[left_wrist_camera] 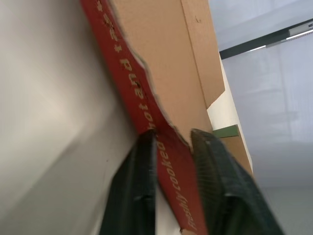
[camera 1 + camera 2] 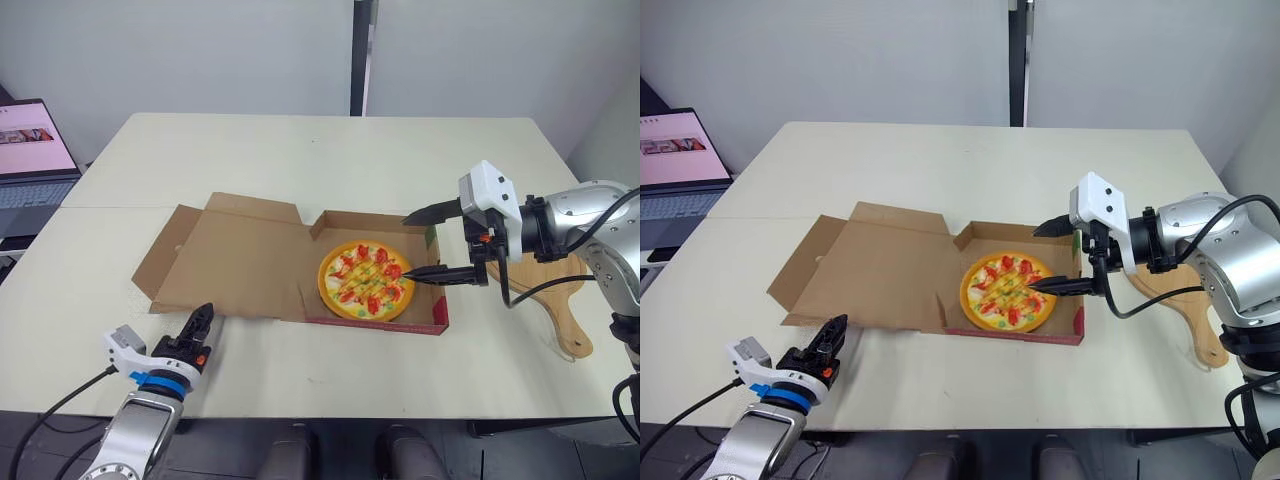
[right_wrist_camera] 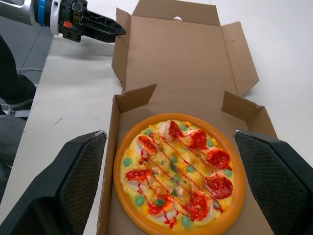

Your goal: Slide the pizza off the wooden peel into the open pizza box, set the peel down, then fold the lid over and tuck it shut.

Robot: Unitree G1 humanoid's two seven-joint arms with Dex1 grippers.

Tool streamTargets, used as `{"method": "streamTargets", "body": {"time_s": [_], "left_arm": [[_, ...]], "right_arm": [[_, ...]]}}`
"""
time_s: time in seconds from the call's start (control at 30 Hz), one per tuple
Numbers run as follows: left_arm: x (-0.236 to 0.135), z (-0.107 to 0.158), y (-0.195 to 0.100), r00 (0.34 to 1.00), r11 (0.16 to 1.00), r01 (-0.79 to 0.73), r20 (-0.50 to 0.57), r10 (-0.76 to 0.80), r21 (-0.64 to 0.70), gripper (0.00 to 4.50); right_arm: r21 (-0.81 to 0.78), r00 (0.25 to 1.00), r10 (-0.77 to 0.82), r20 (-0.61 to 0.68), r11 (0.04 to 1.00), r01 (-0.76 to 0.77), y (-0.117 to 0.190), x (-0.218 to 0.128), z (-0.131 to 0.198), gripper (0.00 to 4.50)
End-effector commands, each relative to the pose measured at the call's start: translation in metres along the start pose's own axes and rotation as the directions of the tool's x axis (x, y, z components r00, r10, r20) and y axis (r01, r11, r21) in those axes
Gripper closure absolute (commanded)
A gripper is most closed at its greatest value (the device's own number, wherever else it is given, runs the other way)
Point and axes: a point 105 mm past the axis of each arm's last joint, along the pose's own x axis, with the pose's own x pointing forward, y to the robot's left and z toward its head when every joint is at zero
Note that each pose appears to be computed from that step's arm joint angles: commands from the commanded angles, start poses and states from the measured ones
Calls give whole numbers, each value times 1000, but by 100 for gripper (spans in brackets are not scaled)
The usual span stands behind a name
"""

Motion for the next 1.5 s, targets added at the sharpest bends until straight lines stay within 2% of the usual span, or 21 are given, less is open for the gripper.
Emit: {"method": "streamTargets", "body": {"time_s": [0.03,0.4,0.47,0.57,0.77,0.97,1.2,1.3,1.5], "left_arm": [[-1,2,-11,999,999,44,-1,-44,20,447],[2,3,-3,1000,997,15,-21,-14,81,447],[3,6,-1,1000,998,13,-9,-12,56,447],[4,9,2,1000,998,22,-13,-21,57,389],[7,5,4,998,997,28,-63,-23,72,210],[16,1,-1,997,999,24,-76,-21,29,210],[24,5,-11,999,999,33,-33,-34,-26,210],[24,5,-9,1000,999,20,-23,-20,-32,273],[24,5,-7,1000,1000,-5,-1,5,-27,449]], "right_arm": [[-58,1000,-8,19,998,9,2,-4,14,0],[-52,1000,-12,26,999,13,3,-2,13,0],[-52,1000,-12,28,999,14,2,-2,14,0],[-52,999,-12,29,999,14,2,-2,14,0],[-51,1000,-14,26,999,15,2,-2,14,0],[-53,1000,-15,27,998,16,2,-2,14,0],[-57,1000,-15,23,998,16,1,-4,15,0],[-58,1000,-15,21,998,16,1,-4,15,0],[-58,1000,-18,22,998,19,0,-3,14,0]]}}
